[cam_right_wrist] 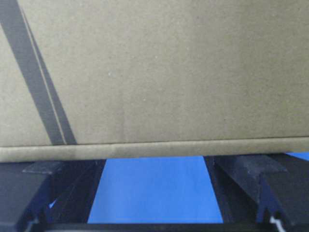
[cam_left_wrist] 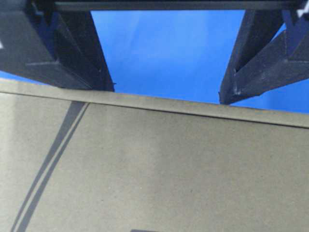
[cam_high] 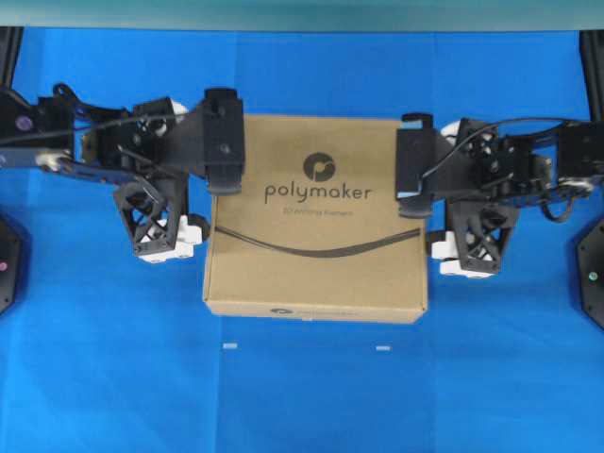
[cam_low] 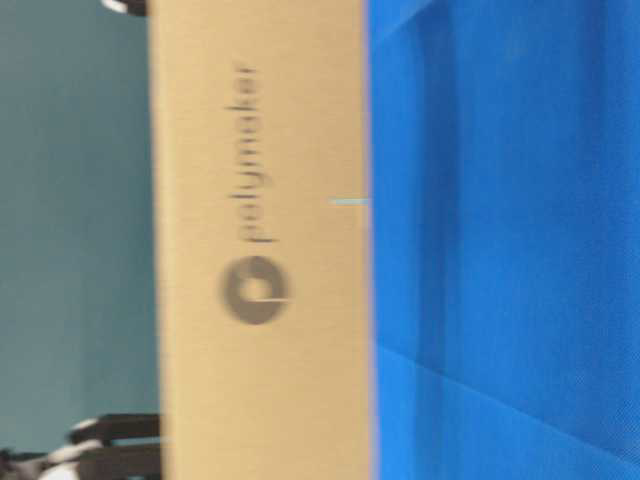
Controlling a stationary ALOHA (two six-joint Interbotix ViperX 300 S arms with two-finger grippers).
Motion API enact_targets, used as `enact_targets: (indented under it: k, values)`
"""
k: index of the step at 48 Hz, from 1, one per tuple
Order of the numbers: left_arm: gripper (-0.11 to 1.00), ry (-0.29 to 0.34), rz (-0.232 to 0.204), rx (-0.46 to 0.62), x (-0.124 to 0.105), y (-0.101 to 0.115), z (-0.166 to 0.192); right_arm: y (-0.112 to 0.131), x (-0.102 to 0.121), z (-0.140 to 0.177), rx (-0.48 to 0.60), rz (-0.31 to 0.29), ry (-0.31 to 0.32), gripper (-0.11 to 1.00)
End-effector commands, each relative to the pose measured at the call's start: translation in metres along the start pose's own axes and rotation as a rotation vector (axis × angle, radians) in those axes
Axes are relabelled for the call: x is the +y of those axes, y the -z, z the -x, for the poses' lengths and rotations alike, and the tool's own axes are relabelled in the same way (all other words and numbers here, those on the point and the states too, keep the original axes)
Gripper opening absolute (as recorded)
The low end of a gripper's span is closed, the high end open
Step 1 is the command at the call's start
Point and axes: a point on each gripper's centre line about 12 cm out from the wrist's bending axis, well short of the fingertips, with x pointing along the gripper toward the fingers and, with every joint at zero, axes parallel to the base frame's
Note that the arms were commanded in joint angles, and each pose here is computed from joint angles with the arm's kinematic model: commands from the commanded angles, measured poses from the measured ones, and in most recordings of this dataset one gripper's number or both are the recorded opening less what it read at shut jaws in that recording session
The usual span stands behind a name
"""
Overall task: Lift up the cardboard box by clamping it between your arms.
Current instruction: 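Lower the clamped box back down onto the table with both grippers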
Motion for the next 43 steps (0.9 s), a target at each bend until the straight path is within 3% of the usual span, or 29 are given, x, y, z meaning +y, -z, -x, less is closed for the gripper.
enact_targets:
  k: [1,25,43]
  values:
    - [0.85,0.003,0.022,-0.075,-0.001,-0.008,-0.006,-0.013,-0.002,-0.003,-0.092,-0.019,0.002,1.0]
    - [0.85,0.01,0.029,-0.025,-0.005,0.023,-0.065,0.013,0.004,-0.064,-0.051,0.0,-0.004,1.0]
    - [0.85,0.015,0.042,-0.007,-0.008,0.034,-0.081,0.024,0.009,-0.087,-0.016,0.019,-0.013,1.0]
